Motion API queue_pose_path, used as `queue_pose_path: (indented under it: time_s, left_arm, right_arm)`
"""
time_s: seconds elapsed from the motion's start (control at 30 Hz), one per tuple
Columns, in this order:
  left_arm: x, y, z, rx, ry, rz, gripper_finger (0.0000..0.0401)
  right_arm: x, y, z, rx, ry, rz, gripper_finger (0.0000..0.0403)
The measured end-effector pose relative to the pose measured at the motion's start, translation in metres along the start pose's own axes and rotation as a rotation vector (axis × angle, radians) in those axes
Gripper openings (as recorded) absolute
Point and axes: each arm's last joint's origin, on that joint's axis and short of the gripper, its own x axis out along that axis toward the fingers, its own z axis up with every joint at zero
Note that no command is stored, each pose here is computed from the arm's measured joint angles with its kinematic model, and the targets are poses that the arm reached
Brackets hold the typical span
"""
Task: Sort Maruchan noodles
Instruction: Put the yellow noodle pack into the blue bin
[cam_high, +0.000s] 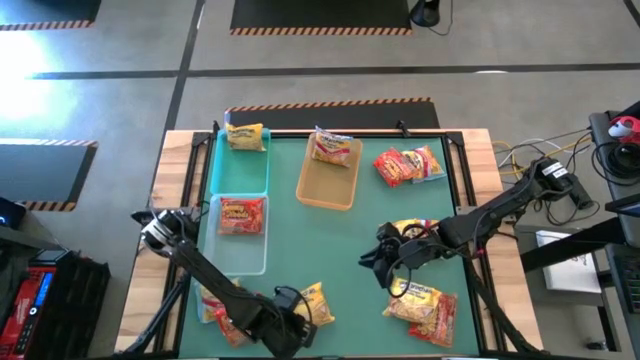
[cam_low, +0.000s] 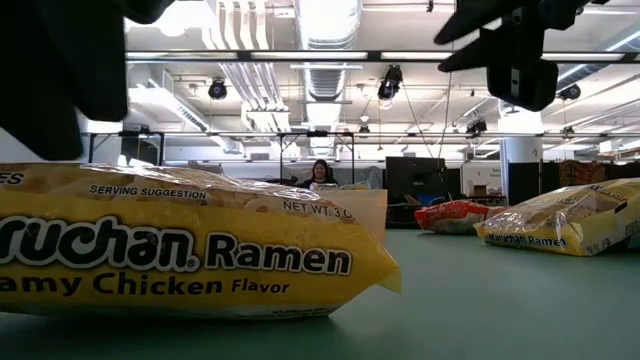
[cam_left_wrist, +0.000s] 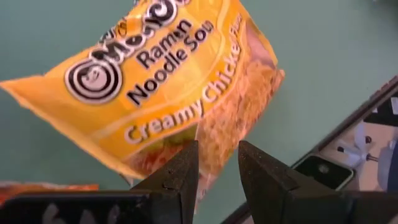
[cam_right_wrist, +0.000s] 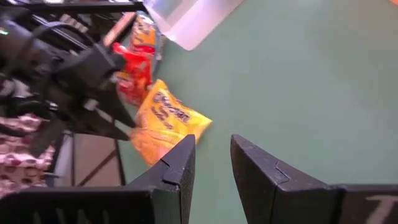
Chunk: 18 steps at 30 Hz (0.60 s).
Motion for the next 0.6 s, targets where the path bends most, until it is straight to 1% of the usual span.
queue_pose_path:
  time_s: [0.2, 0.37, 0.53, 0.6]
  left_arm:
    - [0.015, -0.001, 0.014, 0.006, -0.025, 0.031, 0.0095]
    - [0.026, -0.003, 0.026, 0.010, -0.044, 0.044, 0.0095]
    - [0.032, -0.005, 0.047, 0.030, -0.114, 0.052, 0.0095]
    - [0.034, -0.006, 0.055, 0.042, -0.129, 0.055, 0.0095]
  right_arm:
    - [0.008, 0.004, -0.003, 0.000, 0.037, 0.063, 0.0088]
    - [0.020, 0.001, -0.012, -0.014, 0.096, 0.053, 0.0080]
    - [0.038, -0.003, -0.023, -0.017, 0.149, 0.061, 0.0077]
    - [0.044, -0.006, -0.027, -0.024, 0.163, 0.044, 0.0079]
